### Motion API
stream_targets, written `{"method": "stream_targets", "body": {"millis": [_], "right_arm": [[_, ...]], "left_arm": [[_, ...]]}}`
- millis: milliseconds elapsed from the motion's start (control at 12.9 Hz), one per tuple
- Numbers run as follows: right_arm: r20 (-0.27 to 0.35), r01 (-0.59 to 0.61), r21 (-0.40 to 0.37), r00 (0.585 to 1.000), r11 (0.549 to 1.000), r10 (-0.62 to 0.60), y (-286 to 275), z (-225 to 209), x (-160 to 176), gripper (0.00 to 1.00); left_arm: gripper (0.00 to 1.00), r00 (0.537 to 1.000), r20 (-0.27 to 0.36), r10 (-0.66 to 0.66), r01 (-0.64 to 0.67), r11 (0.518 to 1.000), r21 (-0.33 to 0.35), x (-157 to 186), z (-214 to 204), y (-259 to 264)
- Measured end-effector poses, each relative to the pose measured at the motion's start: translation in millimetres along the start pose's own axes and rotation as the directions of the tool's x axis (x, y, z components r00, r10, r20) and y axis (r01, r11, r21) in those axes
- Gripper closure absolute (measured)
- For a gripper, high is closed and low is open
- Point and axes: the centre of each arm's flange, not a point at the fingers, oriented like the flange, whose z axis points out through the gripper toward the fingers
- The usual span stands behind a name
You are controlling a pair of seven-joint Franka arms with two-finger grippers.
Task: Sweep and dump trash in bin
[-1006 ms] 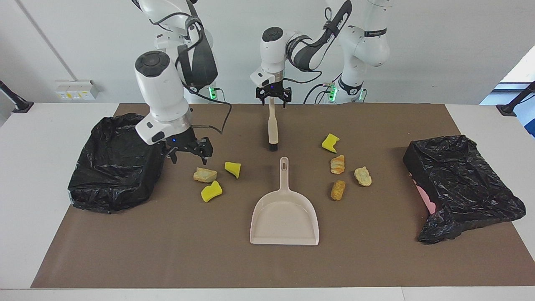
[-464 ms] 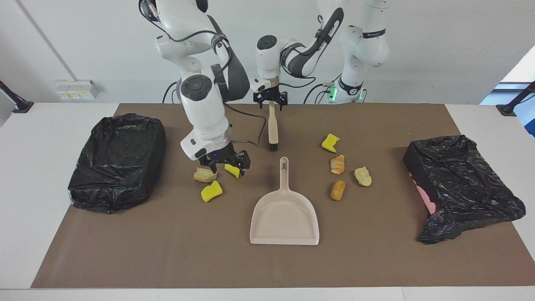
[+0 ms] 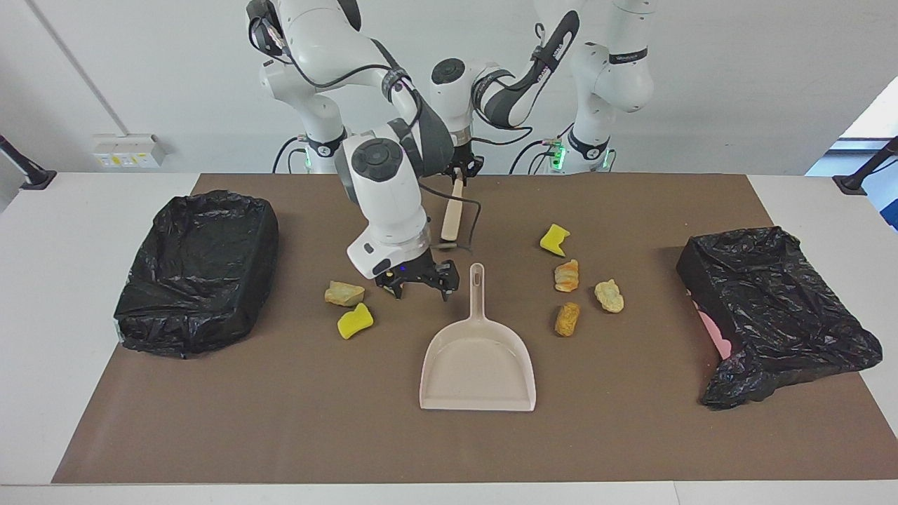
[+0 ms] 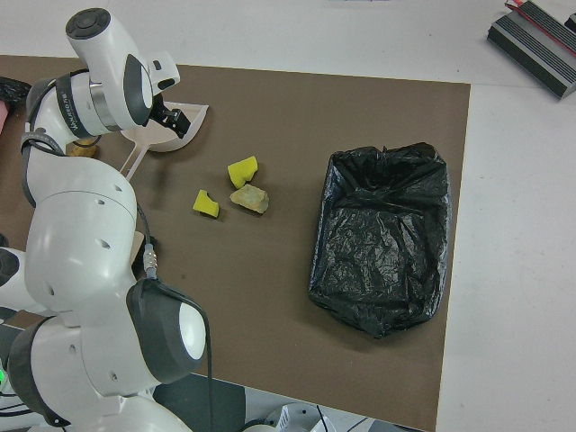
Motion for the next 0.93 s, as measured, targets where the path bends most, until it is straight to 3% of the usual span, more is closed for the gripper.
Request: {"method": "stream_targets", "body": {"millis": [464,928], "right_arm": [[-0.003,0.066,0.016,0.998,0.998,-0.066,-41.7,54.1,-11.2,0.0],[0.023,0.146,0.05,0.989,0.988,-0.148,-57.2,60.6,-23.5,0.0]], "left_arm": [[0.74,0.995,0.092,-0.04,0.03,0.994,0.103,-9.0,-44.1,-37.0],[0.74,0.974,0.176,-0.143,0.104,0.971,0.214,17.1,-55.8,-112.8]]}}
